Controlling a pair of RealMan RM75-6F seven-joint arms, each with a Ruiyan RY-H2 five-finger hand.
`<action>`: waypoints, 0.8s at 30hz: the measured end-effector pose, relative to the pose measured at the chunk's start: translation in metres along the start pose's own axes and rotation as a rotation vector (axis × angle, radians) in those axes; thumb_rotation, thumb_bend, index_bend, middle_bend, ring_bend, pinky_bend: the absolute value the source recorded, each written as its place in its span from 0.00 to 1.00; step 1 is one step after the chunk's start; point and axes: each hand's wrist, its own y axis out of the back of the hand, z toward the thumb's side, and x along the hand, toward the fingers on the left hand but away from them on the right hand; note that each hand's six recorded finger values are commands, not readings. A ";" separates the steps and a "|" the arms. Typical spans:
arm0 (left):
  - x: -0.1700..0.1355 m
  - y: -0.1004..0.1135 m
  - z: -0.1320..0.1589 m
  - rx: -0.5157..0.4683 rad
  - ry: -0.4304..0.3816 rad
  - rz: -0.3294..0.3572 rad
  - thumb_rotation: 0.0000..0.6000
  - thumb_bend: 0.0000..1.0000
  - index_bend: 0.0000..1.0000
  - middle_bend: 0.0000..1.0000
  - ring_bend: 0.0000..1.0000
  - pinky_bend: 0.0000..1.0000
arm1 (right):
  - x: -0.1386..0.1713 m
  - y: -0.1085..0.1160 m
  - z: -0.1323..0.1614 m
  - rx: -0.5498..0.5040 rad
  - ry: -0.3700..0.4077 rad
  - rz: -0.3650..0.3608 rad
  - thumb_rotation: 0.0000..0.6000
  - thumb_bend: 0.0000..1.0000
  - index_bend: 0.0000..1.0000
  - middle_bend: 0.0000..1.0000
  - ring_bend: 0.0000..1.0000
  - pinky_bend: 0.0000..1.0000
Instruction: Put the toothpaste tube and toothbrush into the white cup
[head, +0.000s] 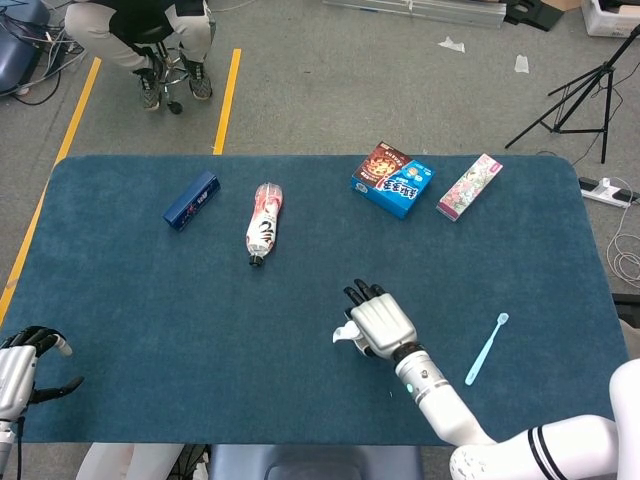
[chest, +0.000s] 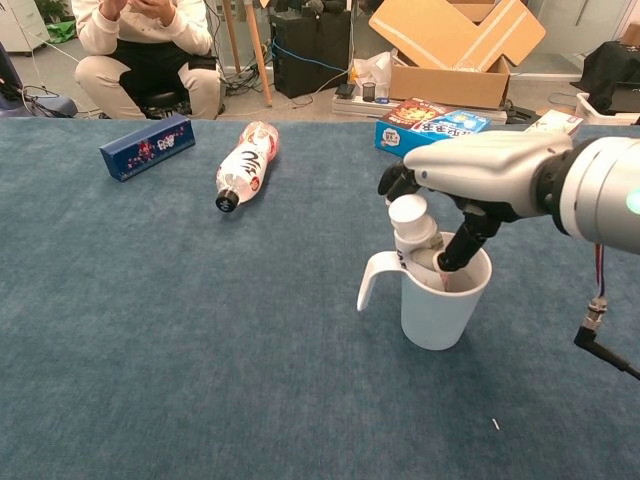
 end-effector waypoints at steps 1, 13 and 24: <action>0.000 0.000 0.000 0.000 0.000 0.000 1.00 0.00 0.51 0.38 0.23 0.28 | 0.000 0.000 0.000 -0.002 0.002 -0.002 1.00 0.32 0.61 0.16 0.00 0.19; 0.000 -0.002 0.001 0.006 -0.001 -0.005 1.00 0.00 0.51 0.38 0.23 0.28 | 0.006 0.005 -0.004 -0.014 0.005 -0.024 1.00 0.31 0.55 0.16 0.00 0.19; 0.001 -0.003 0.001 0.008 0.000 -0.008 1.00 0.00 0.51 0.38 0.23 0.28 | 0.007 0.003 -0.012 -0.013 -0.007 -0.012 1.00 0.28 0.42 0.16 0.00 0.18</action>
